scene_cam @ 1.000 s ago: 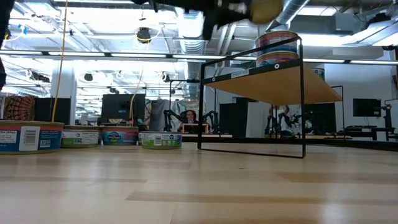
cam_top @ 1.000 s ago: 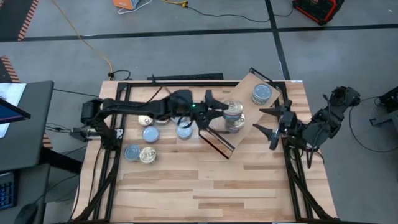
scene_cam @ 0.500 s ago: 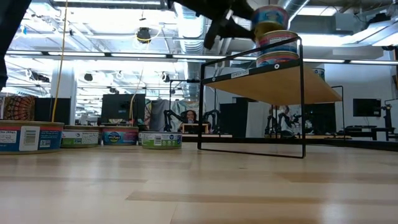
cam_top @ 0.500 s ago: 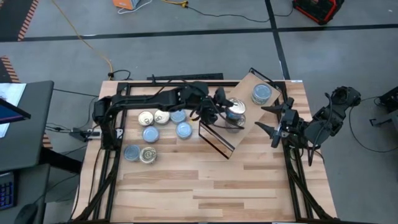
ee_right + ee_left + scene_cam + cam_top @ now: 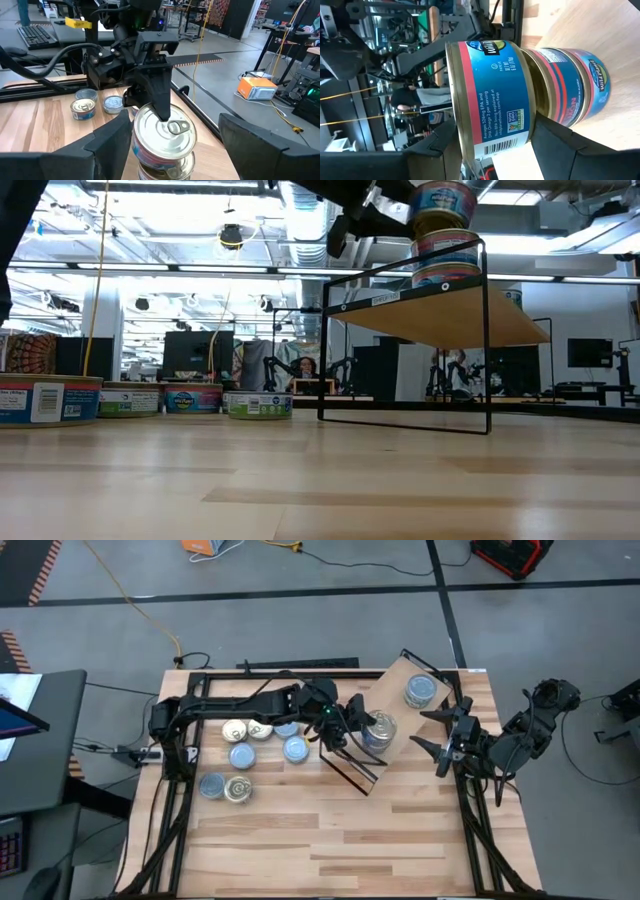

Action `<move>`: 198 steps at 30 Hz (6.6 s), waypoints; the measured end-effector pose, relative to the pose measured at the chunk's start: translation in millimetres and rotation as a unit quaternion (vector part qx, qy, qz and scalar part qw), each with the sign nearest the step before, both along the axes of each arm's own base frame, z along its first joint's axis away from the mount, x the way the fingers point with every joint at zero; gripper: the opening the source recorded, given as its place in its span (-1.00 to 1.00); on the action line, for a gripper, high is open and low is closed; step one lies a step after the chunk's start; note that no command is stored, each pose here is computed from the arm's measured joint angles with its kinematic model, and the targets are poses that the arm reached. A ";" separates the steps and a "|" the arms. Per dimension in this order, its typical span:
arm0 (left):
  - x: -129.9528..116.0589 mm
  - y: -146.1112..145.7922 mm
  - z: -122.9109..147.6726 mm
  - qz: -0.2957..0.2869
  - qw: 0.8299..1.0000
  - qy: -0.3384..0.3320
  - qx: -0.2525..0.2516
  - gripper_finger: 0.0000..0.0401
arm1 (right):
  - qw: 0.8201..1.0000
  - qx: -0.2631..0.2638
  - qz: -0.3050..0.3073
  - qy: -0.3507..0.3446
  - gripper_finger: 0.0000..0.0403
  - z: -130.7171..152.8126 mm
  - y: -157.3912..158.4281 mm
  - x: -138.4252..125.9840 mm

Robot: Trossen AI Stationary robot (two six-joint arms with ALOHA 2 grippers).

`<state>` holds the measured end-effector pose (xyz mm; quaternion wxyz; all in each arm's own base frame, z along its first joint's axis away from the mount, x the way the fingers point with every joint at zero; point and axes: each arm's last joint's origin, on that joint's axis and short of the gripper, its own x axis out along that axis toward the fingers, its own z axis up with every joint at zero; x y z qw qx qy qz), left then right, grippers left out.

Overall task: Stack canned seafood by type on shelf
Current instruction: Stack the blue and pink tuna can on the shelf, then stack the green tuna can on the shelf

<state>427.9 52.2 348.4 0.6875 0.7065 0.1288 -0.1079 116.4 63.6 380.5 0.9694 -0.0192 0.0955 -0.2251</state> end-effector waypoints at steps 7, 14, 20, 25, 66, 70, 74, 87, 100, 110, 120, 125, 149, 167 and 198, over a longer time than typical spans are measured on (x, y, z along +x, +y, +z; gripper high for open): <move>-0.2 -0.8 -0.7 -0.004 1.000 0.004 0.004 -0.06 | 1.000 0.003 -0.001 -0.001 0.61 -0.1 0.1 0.1; -0.3 -0.2 -1.2 0.004 1.000 0.004 -0.020 -0.06 | 1.000 0.004 -0.001 -0.002 0.61 0.0 0.6 0.7; -0.4 -0.7 -1.4 0.002 0.999 0.005 -0.044 0.08 | 1.000 0.007 -0.001 -0.004 0.61 0.0 0.6 0.7; -0.2 -1.4 -1.0 -0.010 0.999 0.003 -0.044 0.31 | 1.000 0.011 -0.002 -0.006 0.61 -0.1 0.5 0.6; 1.0 -3.0 1.0 0.027 0.996 -0.010 -0.084 0.39 | 1.000 0.012 -0.012 -0.006 0.61 -0.1 -2.0 1.9; 1.3 -6.1 0.8 0.033 0.996 -0.010 -0.087 0.39 | 1.000 0.012 -0.012 -0.006 0.61 -0.1 -1.9 2.0; 1.4 -6.7 0.8 0.040 0.996 -0.010 -0.077 0.39 | 1.000 0.012 -0.012 -0.004 0.61 -0.9 -1.0 3.1; 1.4 -6.1 0.7 0.082 0.995 -0.012 -0.056 0.39 | 1.000 0.010 -0.016 0.002 0.61 -3.3 0.9 6.8; -23.4 -47.7 28.8 0.233 0.967 -0.049 -0.091 0.39 | 1.000 0.019 -0.013 0.021 0.61 -9.7 0.4 4.0; -68.1 -94.9 32.7 0.251 0.912 0.056 -0.319 0.15 | 0.995 0.021 0.056 0.075 0.61 -30.1 38.1 16.0; -108.2 -116.2 -13.6 0.264 0.818 0.195 -0.472 -0.08 | 0.991 0.029 0.109 0.069 0.61 -60.7 111.8 40.1; -129.0 -127.4 -47.1 0.275 0.795 0.186 -0.508 -0.10 | 0.994 0.021 0.101 0.038 0.61 -71.1 136.6 58.0; -154.9 -149.8 -135.3 0.420 0.811 0.087 -0.397 -0.10 | 0.996 0.025 0.078 0.028 0.61 -84.6 145.4 79.8; -121.3 -80.2 -188.5 0.448 0.836 0.141 -0.284 -0.10 | 0.996 0.021 0.079 0.034 0.61 -90.9 150.2 81.3; -155.2 -107.7 -221.9 0.447 0.838 0.170 -0.264 -1.00 | 0.996 0.030 0.072 0.030 0.61 -90.8 148.6 83.2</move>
